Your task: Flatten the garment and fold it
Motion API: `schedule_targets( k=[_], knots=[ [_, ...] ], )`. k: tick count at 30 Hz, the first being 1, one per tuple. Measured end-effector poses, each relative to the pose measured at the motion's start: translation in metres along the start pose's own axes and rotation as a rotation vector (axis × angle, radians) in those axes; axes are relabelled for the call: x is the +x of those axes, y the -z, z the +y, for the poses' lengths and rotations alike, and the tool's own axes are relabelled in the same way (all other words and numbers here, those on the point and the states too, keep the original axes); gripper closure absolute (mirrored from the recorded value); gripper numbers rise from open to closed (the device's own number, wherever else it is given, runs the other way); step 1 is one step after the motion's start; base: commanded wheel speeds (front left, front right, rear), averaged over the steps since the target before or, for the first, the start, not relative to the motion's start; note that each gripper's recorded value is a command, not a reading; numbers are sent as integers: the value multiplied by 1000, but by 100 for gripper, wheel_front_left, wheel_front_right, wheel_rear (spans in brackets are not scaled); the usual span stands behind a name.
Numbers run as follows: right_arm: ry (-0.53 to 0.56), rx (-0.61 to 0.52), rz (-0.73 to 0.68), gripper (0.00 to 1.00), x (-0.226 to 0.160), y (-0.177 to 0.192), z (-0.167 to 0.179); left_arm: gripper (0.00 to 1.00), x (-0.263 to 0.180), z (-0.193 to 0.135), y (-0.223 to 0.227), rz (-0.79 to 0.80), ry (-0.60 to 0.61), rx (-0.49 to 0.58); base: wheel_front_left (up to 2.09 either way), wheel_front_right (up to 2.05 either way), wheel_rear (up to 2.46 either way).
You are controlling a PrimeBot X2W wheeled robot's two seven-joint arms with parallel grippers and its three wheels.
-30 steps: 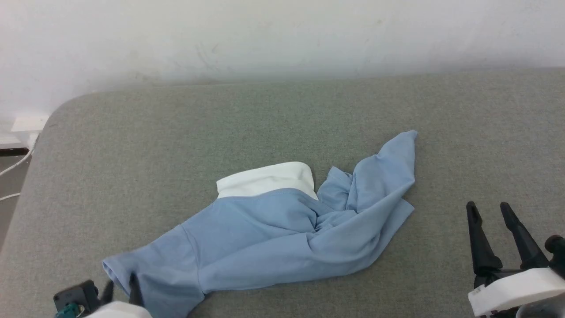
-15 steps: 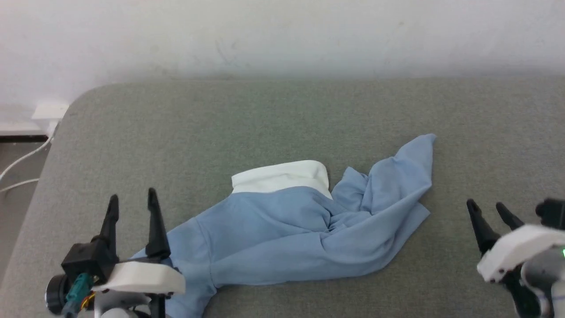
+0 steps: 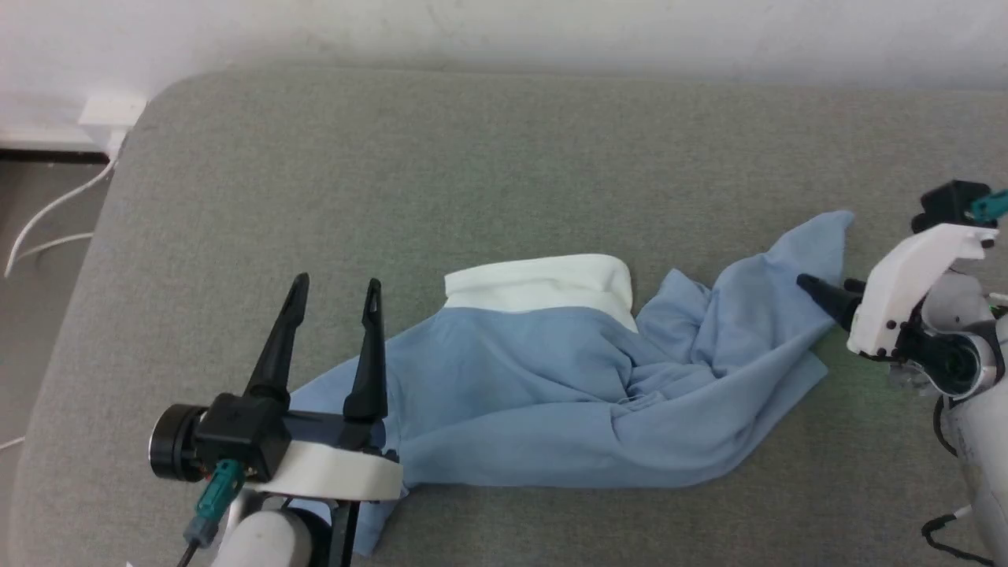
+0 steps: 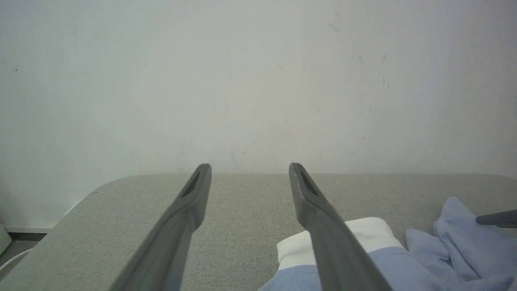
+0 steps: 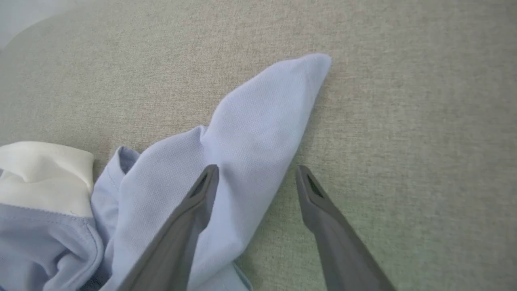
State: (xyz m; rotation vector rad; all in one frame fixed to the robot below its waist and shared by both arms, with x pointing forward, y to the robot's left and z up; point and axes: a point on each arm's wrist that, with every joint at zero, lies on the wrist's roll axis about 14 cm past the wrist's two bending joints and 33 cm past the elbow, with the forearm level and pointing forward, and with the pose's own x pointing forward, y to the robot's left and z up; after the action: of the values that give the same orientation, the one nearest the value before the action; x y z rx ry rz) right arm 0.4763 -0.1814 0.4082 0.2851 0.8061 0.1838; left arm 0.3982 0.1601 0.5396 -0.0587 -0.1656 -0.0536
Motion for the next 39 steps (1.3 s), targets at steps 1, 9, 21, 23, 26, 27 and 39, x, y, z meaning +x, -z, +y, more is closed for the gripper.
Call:
schedule_targets(
  k=[1, 9, 21, 23, 26, 27, 39],
  knots=[
    [-5, -11, 44, 0, 5, 5, 2, 0, 0, 2, 2, 6, -4, 1, 0, 0, 0],
    [-16, -42, 295, 100, 19, 35, 6, 0, -4, 12, 17, 48, -47, 6, 0, 0, 0],
    [-84, -123, -236, 100, -45, -53, 14, 0, -12, 16, 9, 29, -65, -7, 0, 0, 0],
    [-59, -120, -303, 100, -68, -49, -1, 0, -15, 15, 7, 27, -64, -11, 0, 0, 0],
    [13, -78, -325, 100, -101, -13, -32, 0, -21, 13, 5, 26, -60, -14, 0, 0, 0],
    [40, -49, -319, 100, -113, 5, -42, 0, -23, 12, 5, 27, -58, -15, 0, 0, 0],
    [210, 285, -116, 0, -181, 179, -46, 0, -30, 4, 7, 39, -24, -17, 0, 0, 0]
  ],
)
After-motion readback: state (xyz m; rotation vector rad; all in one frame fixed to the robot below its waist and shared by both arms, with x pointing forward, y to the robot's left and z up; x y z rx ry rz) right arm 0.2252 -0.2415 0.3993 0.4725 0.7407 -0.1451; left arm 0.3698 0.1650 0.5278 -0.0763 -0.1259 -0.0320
